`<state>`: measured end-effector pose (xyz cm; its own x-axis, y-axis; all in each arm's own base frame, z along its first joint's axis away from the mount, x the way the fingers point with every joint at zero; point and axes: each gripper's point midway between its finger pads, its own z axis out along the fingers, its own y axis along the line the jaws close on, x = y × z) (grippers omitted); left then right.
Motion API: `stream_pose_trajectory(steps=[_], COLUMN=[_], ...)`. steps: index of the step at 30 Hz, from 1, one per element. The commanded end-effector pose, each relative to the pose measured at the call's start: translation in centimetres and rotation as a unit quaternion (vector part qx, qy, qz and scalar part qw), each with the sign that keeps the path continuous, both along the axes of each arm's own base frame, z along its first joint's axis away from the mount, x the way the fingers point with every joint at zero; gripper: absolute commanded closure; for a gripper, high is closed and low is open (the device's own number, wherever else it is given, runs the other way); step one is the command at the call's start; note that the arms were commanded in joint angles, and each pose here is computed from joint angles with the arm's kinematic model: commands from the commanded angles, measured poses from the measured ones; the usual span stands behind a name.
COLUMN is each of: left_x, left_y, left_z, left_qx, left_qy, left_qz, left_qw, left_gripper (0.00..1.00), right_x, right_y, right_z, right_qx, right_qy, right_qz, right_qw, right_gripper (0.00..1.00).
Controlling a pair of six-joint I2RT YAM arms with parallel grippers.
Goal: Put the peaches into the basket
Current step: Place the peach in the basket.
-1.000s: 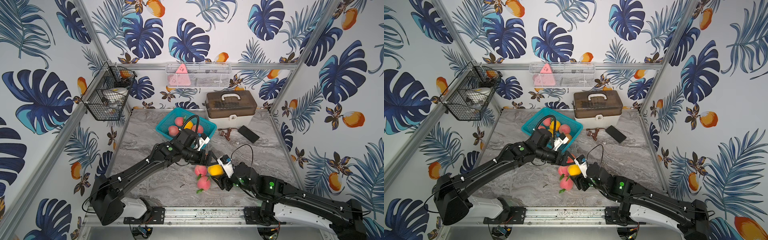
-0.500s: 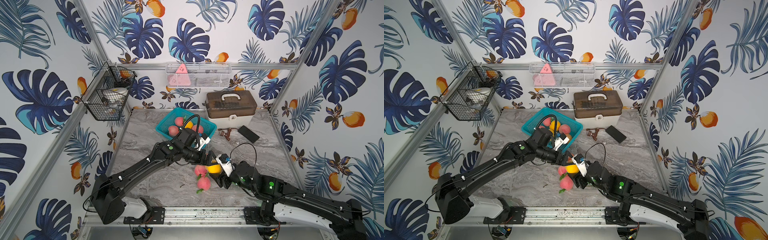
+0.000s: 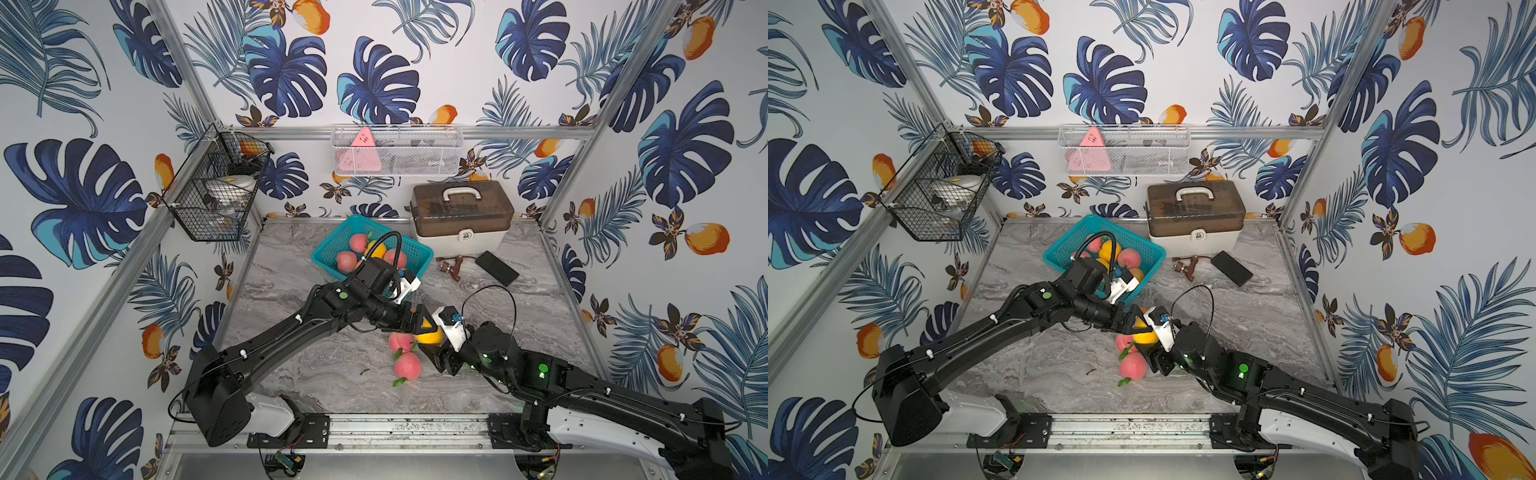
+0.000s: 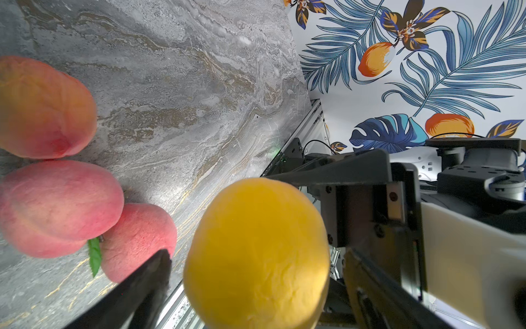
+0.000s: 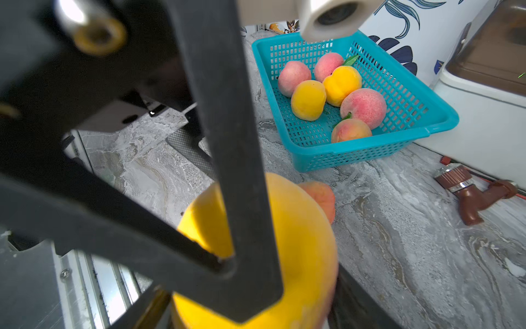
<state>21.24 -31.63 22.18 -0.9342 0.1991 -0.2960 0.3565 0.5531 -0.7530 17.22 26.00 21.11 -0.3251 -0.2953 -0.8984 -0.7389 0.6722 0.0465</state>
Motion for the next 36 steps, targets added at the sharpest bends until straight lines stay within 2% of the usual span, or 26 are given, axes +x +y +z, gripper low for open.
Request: stream_pose_trajectory(steps=[1,9,19,22,24,28,36], left_x=[-0.2,-0.2,0.2,0.5,0.7,1.1,3.1], left_y=[-0.3,-0.5,-0.4,-0.5,-0.5,-0.5,0.8], left_z=[-0.1,-0.1,-0.1,0.1,0.2,-0.3,-1.0], left_qx=[-0.009,-0.014,-0.012,-0.012,-0.011,0.0,0.057], left_qy=[0.004,0.009,0.006,0.002,0.0,-0.001,-0.03], left_qz=[-0.008,-0.007,0.004,0.007,0.01,0.018,0.055], left_qw=[1.0,1.0,1.0,1.0,1.0,1.0,0.996], left_gripper=[0.04,0.08,0.22,0.25,0.25,0.27,0.27], right_x=[0.5,0.4,0.3,0.4,0.6,0.8,0.9], right_y=[0.4,0.5,0.8,0.5,0.3,0.5,0.1], right_z=[1.5,1.6,1.3,1.2,1.0,0.9,1.4], right_qx=[0.02,0.026,0.027,0.027,0.026,0.028,0.052], right_qy=[-0.018,-0.016,-0.008,-0.006,-0.005,0.002,0.016], right_qz=[-0.005,-0.002,0.0,-0.008,-0.016,-0.022,-0.033], right_qw=[1.0,1.0,1.0,1.0,1.0,0.999,0.998], right_gripper=[0.27,0.26,0.25,0.2,0.12,0.01,0.0])
